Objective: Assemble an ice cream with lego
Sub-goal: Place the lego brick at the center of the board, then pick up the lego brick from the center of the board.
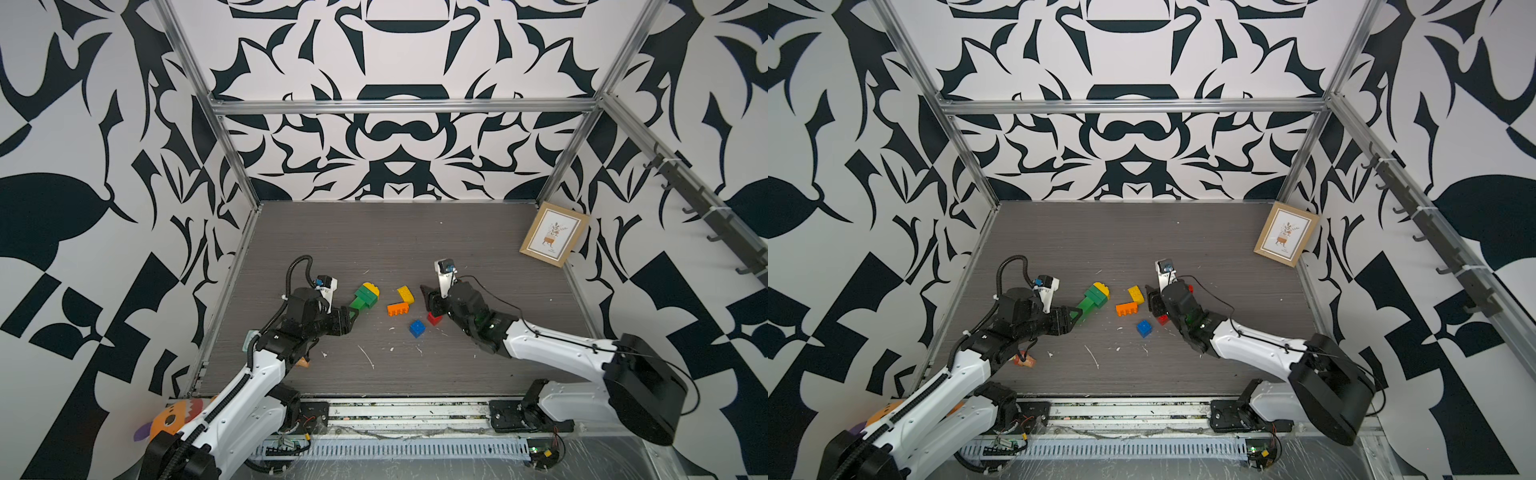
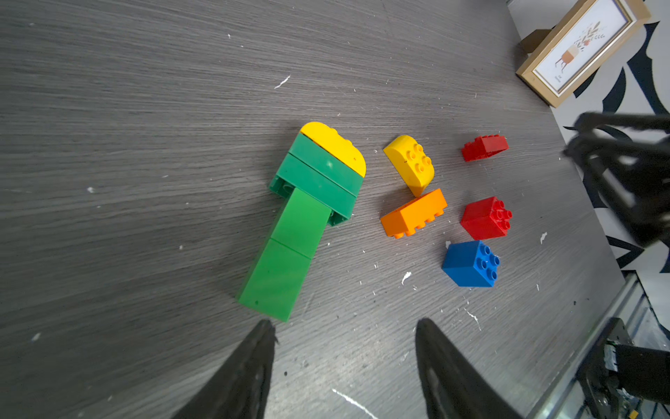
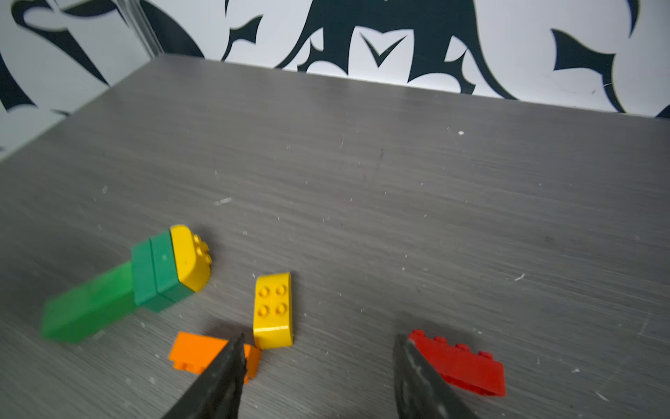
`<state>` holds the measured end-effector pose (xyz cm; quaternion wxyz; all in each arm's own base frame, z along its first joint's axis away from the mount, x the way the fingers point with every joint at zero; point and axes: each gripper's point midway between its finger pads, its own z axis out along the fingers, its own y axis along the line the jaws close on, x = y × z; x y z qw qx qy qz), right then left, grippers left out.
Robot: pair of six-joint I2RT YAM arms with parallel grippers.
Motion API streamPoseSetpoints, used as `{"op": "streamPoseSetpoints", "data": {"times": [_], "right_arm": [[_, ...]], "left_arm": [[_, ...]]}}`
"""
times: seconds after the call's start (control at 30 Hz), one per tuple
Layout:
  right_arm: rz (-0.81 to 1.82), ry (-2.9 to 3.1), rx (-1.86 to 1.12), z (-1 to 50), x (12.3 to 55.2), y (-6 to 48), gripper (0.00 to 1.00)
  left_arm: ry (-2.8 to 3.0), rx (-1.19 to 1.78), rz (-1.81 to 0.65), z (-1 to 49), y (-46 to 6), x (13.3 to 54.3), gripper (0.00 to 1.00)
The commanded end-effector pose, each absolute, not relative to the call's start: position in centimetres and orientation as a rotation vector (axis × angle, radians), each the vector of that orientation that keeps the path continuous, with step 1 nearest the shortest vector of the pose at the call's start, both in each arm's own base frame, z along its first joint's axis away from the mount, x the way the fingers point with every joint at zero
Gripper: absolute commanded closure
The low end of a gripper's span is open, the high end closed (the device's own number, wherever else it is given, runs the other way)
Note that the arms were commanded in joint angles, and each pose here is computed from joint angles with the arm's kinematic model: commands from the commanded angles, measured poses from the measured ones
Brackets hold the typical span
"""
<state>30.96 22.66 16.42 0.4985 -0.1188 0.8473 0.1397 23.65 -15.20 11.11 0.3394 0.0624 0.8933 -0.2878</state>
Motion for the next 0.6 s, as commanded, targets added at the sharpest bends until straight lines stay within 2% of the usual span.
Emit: {"op": "streamPoseSetpoints", "data": {"times": [0.0,0.3,0.57], "right_arm": [[0.151,2.464,-0.42,10.6,25.9,18.6,0.34],[0.165,2.545,-0.799,8.7,25.2,21.4,0.32],[0.107,2.59,-0.871,6.8,26.4,22.3,0.31]], "left_arm": [[2.325,0.148,-0.764,12.3,-15.3,23.7,0.34],[2.324,0.163,-0.758,12.3,-15.4,23.8,0.33],[2.336,0.187,-0.7,12.1,-15.0,24.2,0.33]]}}
